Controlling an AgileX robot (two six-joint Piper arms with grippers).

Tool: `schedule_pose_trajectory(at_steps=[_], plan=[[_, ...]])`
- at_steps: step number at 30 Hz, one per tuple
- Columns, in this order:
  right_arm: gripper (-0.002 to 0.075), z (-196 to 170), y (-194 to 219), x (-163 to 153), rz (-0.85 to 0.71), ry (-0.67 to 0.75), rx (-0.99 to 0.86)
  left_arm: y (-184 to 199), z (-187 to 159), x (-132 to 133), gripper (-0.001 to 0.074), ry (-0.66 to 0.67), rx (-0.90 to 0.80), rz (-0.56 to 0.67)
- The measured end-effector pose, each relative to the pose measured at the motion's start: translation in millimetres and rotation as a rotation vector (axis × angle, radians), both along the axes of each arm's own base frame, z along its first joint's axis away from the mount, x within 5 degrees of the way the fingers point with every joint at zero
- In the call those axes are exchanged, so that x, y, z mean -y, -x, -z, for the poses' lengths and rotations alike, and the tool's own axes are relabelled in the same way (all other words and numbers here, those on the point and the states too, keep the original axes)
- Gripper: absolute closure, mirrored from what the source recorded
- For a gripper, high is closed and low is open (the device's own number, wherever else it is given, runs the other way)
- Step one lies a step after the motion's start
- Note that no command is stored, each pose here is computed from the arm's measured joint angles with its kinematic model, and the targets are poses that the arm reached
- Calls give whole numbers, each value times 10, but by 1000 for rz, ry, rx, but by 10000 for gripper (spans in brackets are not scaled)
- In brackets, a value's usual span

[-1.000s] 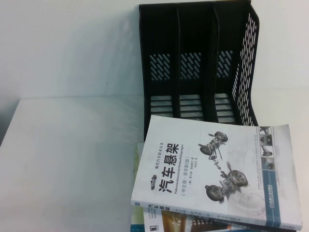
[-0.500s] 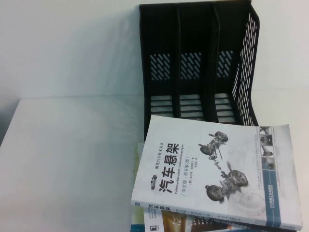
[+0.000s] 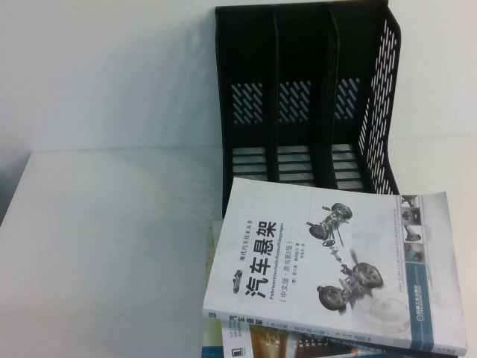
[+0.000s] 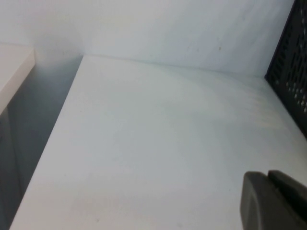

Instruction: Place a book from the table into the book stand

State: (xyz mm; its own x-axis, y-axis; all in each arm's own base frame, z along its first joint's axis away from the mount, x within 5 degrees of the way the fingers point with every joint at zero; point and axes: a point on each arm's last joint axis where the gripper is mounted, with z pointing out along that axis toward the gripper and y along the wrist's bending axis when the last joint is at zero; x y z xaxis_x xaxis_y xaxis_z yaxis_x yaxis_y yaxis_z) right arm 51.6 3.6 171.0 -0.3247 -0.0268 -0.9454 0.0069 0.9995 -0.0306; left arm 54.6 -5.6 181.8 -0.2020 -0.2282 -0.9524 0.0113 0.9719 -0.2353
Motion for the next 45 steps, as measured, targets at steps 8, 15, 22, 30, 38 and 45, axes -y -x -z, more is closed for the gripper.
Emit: schedule_pose_trajectory(at_steps=[8,15,22,30,38,45], plan=[[729,-158,-46,17,65,-200,212,-16,-247,-59,738,274,264,-82],[729,-292,-49,75,151,-444,375,-5,-322,-119,738,451,353,-137],[729,-363,-34,151,227,-544,478,-7,-309,-112,738,519,335,-134],[729,-731,40,146,197,-514,590,30,-444,-199,738,532,486,-196],[729,-1667,434,85,131,-257,871,250,-1152,-145,738,295,693,-121],[729,-2238,409,-5,61,106,809,40,-1557,-59,738,45,495,-64]])
